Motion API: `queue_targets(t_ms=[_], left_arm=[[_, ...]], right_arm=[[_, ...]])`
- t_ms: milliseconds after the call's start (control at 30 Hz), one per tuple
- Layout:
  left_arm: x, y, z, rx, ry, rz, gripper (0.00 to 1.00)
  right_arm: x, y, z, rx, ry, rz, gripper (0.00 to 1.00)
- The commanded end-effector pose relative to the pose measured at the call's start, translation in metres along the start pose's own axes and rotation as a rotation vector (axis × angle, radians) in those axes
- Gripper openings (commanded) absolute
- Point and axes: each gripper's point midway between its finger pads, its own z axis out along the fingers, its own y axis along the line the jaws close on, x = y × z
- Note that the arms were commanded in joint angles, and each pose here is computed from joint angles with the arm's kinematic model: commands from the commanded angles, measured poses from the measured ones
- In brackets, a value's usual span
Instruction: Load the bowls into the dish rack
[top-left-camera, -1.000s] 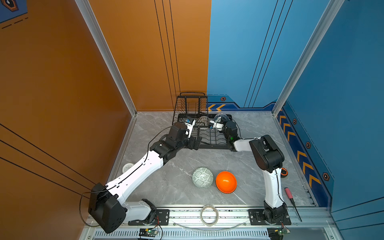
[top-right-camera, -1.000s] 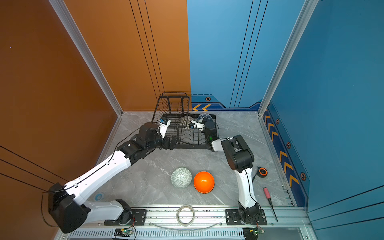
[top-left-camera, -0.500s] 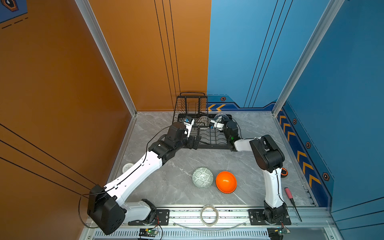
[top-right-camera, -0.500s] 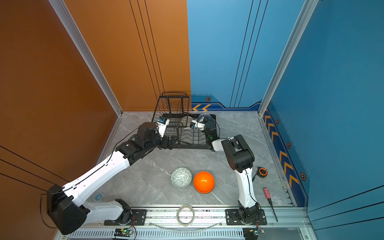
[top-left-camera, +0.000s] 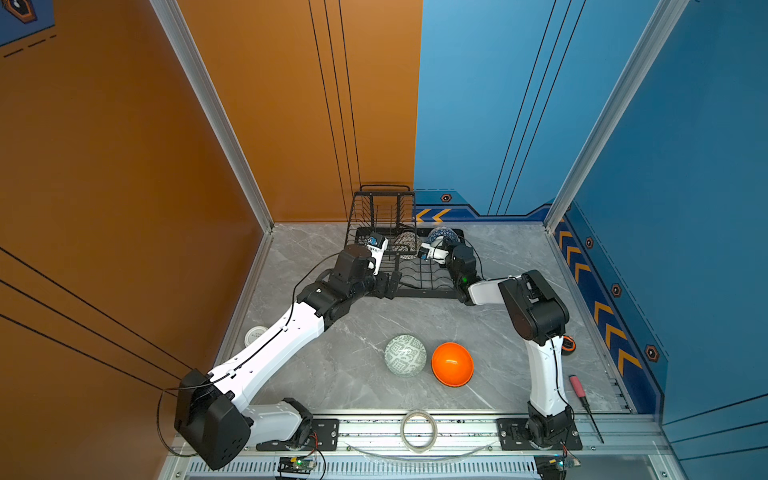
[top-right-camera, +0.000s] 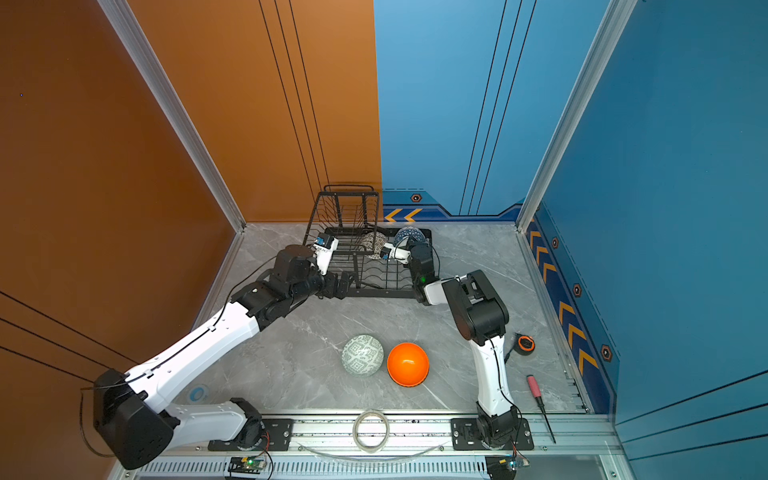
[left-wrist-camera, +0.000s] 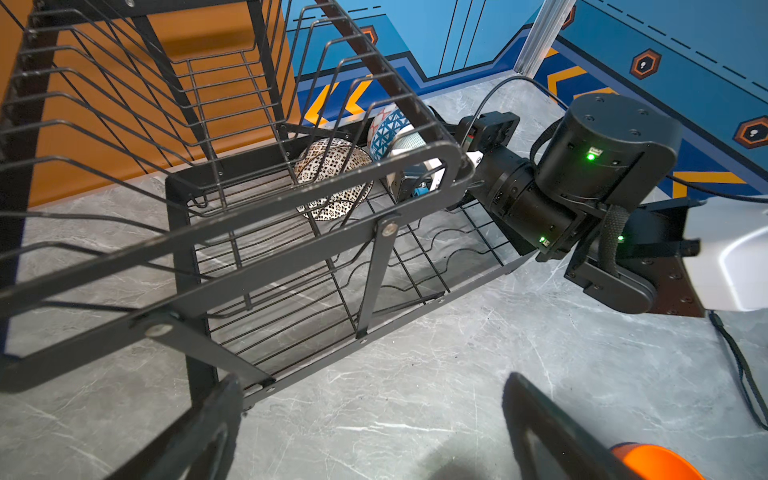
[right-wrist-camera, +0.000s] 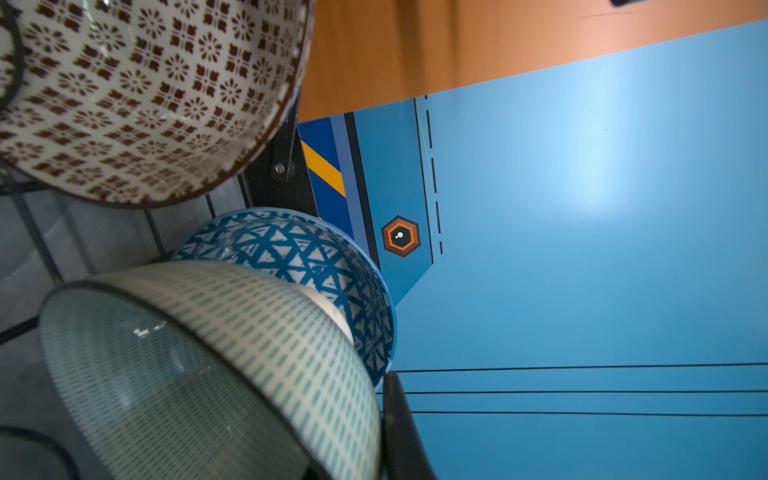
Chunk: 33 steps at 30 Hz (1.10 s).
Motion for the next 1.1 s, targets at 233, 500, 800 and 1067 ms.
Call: queue_targets(t_ms=[233, 500, 800, 1067], left_arm=[[0.003, 0.003, -0.004, 0.002, 0.0, -0.02, 0.98], [0.003, 0.002, -0.004, 0.007, -0.002, -0.021, 0.98], [0.006, 0.005, -0.009, -0.005, -0.007, -0.023, 0.98], [0.008, 0.009, -0.015, -0.015, -0.013, -0.027, 0.98]], right_arm=[[-0.004, -0.009, -0.01, -0.02, -0.006, 0.044, 0.0], [-0.003, -0.003, -0.014, -0.07, 0.004, 0.043, 0.0], [-0.003, -0.001, -0.013, -0.084, 0.01, 0.052, 0.15], [-0.007, -0.026, -0.018, -0.04, 0.003, 0.071, 0.21]])
